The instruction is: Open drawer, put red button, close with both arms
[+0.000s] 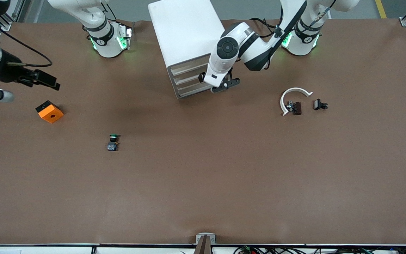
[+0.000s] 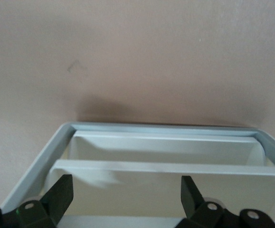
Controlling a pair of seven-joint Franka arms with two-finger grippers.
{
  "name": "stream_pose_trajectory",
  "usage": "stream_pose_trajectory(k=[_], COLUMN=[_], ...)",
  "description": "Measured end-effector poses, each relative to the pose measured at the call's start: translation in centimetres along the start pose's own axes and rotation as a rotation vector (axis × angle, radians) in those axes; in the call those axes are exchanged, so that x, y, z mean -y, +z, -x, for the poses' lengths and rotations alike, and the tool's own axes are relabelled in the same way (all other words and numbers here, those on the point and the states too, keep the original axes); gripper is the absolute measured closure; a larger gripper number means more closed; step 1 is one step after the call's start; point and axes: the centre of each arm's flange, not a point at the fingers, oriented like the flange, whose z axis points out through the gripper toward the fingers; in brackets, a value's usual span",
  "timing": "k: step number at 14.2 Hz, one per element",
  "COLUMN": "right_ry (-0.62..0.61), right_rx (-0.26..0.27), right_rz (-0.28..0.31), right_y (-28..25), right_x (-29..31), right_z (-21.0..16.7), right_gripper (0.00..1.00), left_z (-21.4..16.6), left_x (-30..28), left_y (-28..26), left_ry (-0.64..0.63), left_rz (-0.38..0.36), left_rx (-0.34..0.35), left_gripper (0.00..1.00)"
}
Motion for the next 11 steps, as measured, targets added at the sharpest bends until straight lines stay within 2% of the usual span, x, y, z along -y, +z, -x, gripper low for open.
stream_pose_trajectory(k=[3, 7, 9, 11], right_ry=[-0.017, -0.028, -0.028, -0.028], right_rx=[-0.032, -0.08, -0.105, -0.125], right_rz=[0.022, 0.053, 0.063, 0.065], right_y=[-0.9, -2.9, -4.1, -5.0], right_x=[-2.4, -2.2, -2.2, -2.2], right_z=[-0.3, 0.0, 0.1, 0.2], right_gripper=[0.0, 0.0, 0.0, 0.0], left_z=[0.5, -0.2, -2.6, -7.0], left_x=[-0.3, -0.3, -0.1, 0.7], left_y=[0.7, 0.9, -0.4, -2.8], left_ry=[-0.009, -0.045, -0.091, -0.151], left_rz=[0.004, 0.013, 0.041, 0.082], left_rx=[0.005, 0.008, 0.004, -0.014], left_gripper=[0.0, 0.0, 0.0, 0.0])
